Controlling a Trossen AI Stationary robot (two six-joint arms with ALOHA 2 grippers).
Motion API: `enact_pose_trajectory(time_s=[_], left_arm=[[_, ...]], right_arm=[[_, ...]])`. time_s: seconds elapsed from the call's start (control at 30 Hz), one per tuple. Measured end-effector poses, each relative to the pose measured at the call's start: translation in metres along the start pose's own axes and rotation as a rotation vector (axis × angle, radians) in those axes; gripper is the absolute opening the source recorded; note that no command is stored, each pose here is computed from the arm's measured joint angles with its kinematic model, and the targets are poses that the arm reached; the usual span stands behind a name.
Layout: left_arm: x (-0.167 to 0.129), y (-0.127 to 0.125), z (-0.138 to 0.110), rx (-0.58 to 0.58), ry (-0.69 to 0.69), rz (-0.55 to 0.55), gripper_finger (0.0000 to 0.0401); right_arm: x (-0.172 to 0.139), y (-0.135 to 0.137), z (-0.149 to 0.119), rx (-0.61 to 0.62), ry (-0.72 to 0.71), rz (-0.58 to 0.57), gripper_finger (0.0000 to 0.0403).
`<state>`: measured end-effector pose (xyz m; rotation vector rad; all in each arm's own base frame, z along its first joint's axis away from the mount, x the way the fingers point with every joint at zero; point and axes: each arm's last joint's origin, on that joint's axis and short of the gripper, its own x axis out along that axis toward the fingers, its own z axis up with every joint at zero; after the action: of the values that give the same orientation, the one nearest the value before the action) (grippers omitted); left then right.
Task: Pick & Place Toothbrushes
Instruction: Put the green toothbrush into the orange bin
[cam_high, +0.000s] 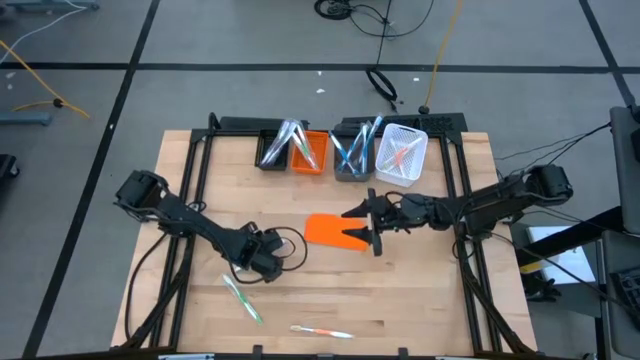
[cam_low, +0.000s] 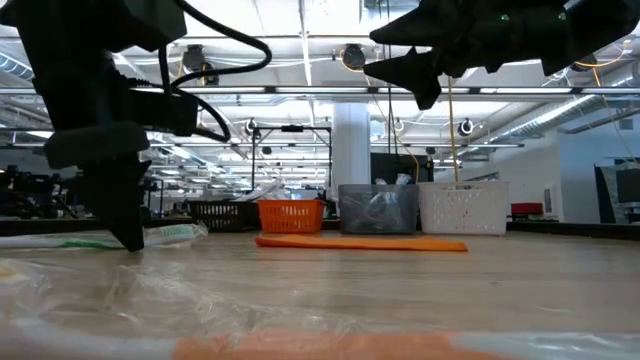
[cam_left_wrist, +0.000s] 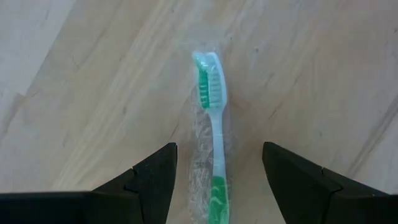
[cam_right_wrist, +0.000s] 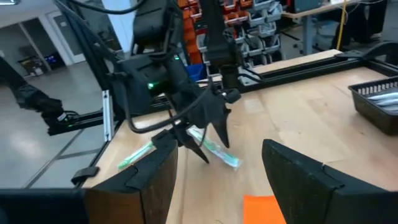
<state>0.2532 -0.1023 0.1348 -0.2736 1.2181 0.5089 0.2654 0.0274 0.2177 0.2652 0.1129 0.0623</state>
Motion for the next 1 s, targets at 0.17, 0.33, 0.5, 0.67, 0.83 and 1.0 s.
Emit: enact_pose_trajectory(time_s=[0.17, 0.33, 0.5, 0.67, 0.83, 1.0], left_arm=[[0.0026, -0.0015, -0.0002, -0.008, 0.001, 0.005, 0.0238], [0.0028, -0.0021, -0.0002, -0.021, 0.006, -0.003, 0.0203], [0.0032, -0.0026, -0.0007, -0.023, 0.023, -0.017, 0.0118], [0.0034, -0.0039, -0.0003, -0.021, 0.021, -0.033, 0.002], [0.0035, -0.0044, 0.0004, -0.049, 0.015, -0.038, 0.0007], [0.0036, -0.0043, 0.0004, -0.072, 0.015, -0.037, 0.0004]], right_arm=[[-0.0003, 0.0058, -0.0016, -0.009, -0.002, -0.006, 0.0226], [-0.0005, 0.0096, -0.0027, -0.031, -0.003, -0.01, 0.0222], [-0.0006, 0.0105, -0.003, -0.031, -0.002, -0.006, 0.0221], [-0.0006, 0.0105, -0.003, -0.031, -0.001, -0.006, 0.0218], [-0.0006, 0.0103, -0.0037, -0.032, 0.006, -0.008, 0.0215], [-0.0006, 0.0103, -0.0038, -0.032, 0.007, -0.008, 0.0214]])
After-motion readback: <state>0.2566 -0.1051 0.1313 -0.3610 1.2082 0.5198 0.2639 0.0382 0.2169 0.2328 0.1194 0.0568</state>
